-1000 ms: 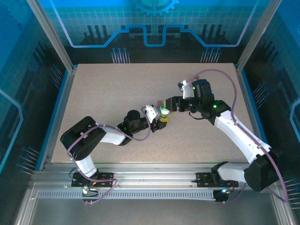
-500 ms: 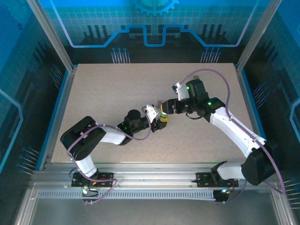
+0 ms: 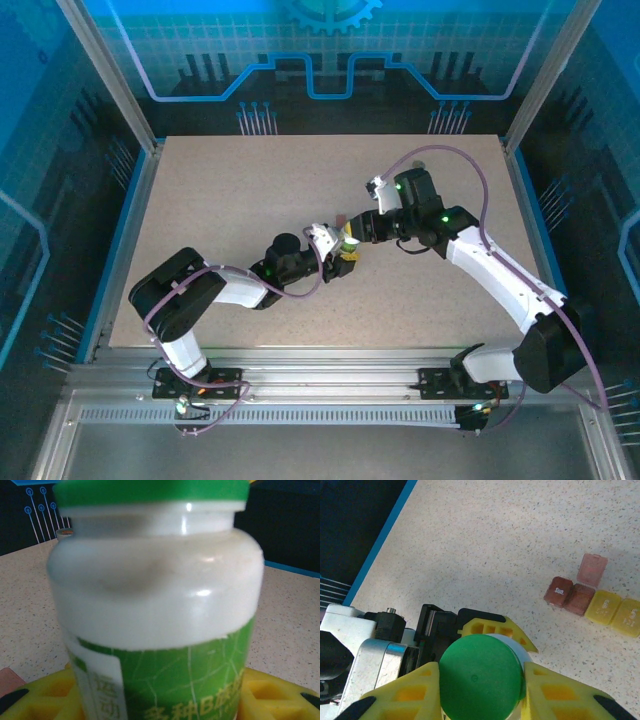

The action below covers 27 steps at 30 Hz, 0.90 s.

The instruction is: Sort the pills into containers

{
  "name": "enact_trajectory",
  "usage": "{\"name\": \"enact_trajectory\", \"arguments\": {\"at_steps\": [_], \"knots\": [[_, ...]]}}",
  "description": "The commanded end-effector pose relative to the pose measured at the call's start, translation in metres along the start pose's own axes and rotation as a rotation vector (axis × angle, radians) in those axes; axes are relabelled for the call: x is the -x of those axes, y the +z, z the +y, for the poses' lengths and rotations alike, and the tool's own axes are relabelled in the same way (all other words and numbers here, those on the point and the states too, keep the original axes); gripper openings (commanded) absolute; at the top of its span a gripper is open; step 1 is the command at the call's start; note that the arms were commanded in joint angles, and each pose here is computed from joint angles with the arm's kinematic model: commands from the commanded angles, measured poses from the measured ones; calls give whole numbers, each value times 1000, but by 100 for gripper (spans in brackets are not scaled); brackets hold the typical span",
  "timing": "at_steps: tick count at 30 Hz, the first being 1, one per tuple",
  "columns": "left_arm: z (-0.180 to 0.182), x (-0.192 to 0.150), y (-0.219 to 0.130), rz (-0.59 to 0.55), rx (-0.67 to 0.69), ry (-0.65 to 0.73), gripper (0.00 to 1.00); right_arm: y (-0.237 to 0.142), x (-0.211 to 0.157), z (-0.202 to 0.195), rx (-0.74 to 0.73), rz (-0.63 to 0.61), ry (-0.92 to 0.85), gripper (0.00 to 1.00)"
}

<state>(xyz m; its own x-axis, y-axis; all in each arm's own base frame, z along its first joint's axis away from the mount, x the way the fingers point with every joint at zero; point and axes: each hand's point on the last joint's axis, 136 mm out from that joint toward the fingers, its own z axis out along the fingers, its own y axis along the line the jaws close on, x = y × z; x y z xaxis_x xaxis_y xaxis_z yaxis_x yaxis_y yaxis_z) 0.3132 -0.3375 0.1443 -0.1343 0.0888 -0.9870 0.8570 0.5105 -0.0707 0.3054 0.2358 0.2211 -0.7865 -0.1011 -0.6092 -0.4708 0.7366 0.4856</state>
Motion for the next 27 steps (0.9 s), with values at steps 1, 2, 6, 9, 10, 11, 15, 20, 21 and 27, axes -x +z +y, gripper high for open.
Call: {"name": "enact_trajectory", "arguments": {"at_steps": [1, 2, 6, 9, 10, 11, 15, 20, 21, 27], "knots": [[-6, 34, 2, -86, -44, 24, 0, 3, 2, -35, -152, -41, 34, 0], [-8, 33, 3, -83, -52, 17, 0, 2, 3, -42, -182, -60, 38, 0], [-13, 31, 5, -83, -88, -17, 0, -2, 5, -68, -306, -106, 31, 0], [-19, 30, 4, -82, -123, -39, 0, -6, 1, -89, -415, -119, 12, 0], [-20, 30, 4, -83, -131, -41, 0, -8, 0, -94, -443, -122, 4, 0], [-22, 30, 4, -85, -136, -41, 0, -10, -1, -98, -467, -125, -3, 0], [-22, 28, 3, -77, -137, -39, 0, -15, -5, -108, -526, -129, -26, 0], [-25, 32, 5, -87, -161, -49, 0, -23, -3, -110, -554, -149, -53, 0], [-25, 33, 5, -92, -160, -49, 0, -23, -2, -108, -542, -152, -56, 0], [-23, 33, 6, -117, -156, -41, 0, -25, 13, -58, -282, -218, -32, 0]]}}
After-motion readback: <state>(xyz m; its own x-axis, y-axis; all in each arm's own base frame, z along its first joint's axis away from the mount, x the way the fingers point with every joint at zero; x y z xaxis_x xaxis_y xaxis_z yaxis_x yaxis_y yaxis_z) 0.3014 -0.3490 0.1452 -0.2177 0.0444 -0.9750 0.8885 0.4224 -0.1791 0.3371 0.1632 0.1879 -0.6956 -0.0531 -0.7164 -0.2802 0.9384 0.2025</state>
